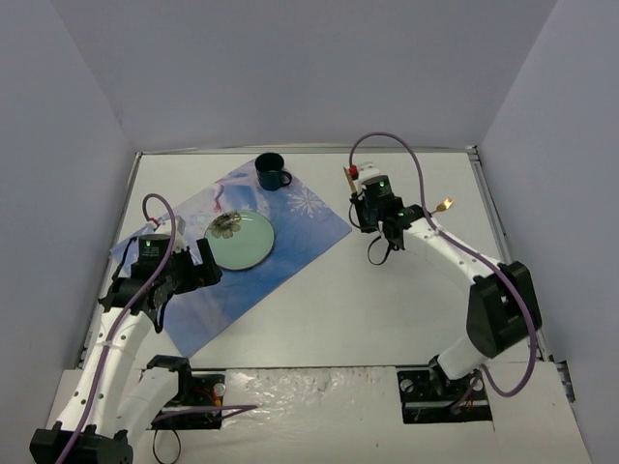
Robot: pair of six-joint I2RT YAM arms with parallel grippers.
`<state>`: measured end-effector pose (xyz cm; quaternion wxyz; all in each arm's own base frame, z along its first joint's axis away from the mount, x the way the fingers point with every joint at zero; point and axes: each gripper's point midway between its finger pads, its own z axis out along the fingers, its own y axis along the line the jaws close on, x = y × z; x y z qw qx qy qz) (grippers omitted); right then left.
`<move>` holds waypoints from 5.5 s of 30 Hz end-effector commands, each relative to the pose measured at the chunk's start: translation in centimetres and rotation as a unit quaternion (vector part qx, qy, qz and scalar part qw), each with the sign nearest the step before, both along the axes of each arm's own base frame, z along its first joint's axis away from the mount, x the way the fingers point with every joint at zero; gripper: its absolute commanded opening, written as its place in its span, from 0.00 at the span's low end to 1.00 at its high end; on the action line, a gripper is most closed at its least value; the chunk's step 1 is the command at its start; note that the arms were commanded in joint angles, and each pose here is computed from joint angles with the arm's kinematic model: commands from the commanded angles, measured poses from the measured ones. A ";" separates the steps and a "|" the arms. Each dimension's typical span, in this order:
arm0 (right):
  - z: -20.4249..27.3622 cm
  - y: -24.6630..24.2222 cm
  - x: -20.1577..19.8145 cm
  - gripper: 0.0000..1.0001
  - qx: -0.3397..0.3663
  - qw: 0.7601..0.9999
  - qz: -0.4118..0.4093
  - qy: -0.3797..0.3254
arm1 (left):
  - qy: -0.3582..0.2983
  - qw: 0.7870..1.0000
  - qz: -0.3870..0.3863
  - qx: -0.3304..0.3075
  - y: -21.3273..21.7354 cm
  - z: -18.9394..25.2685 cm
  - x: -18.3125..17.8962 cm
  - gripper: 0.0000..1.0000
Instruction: Set the dinner table for one person
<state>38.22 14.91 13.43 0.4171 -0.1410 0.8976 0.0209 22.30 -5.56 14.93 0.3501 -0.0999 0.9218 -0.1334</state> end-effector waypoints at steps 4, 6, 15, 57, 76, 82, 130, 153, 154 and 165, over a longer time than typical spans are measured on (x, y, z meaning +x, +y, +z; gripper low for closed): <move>0.2 10.2 4.1 0.00 -0.010 0.990 0.134 -0.041 | -0.042 0.999 0.011 0.007 0.4 1.7 1.1 0.97; -1.2 12.2 4.6 0.00 -0.016 0.987 0.158 -0.034 | -0.042 0.999 0.016 0.011 0.6 1.7 1.1 0.97; -4.9 17.2 6.3 0.00 -0.021 0.974 0.223 -0.017 | -0.043 0.998 0.031 0.022 1.3 1.7 1.0 0.97; -7.1 16.3 5.3 0.37 -0.008 0.982 0.179 0.054 | -0.029 0.999 0.031 0.022 1.2 1.2 1.1 0.97; 0.1 -8.1 10.0 0.91 0.072 0.960 -0.269 -0.025 | -0.029 0.999 0.030 0.022 1.2 1.2 1.1 0.97; -1.6 -17.5 10.5 0.93 0.064 0.922 -0.381 -0.023 | -0.030 0.999 0.032 0.023 1.3 1.2 1.1 0.97; -5.4 -8.4 2.8 0.00 0.077 0.949 -0.305 0.033 | -0.036 0.999 0.021 0.016 0.8 1.4 1.1 0.97; 2.4 29.0 -8.2 0.00 0.130 0.972 0.193 -0.022 | -0.078 0.985 0.126 0.084 5.6 10.4 -3.0 0.97; 3.1 30.5 -8.5 0.00 0.141 0.968 0.208 -0.025 | -0.082 0.985 0.124 0.089 5.8 11.1 -3.5 0.97; 1.8 41.2 -11.5 0.00 0.170 0.937 0.305 -0.025 | -0.072 0.976 0.189 0.079 7.1 12.2 -7.7 0.97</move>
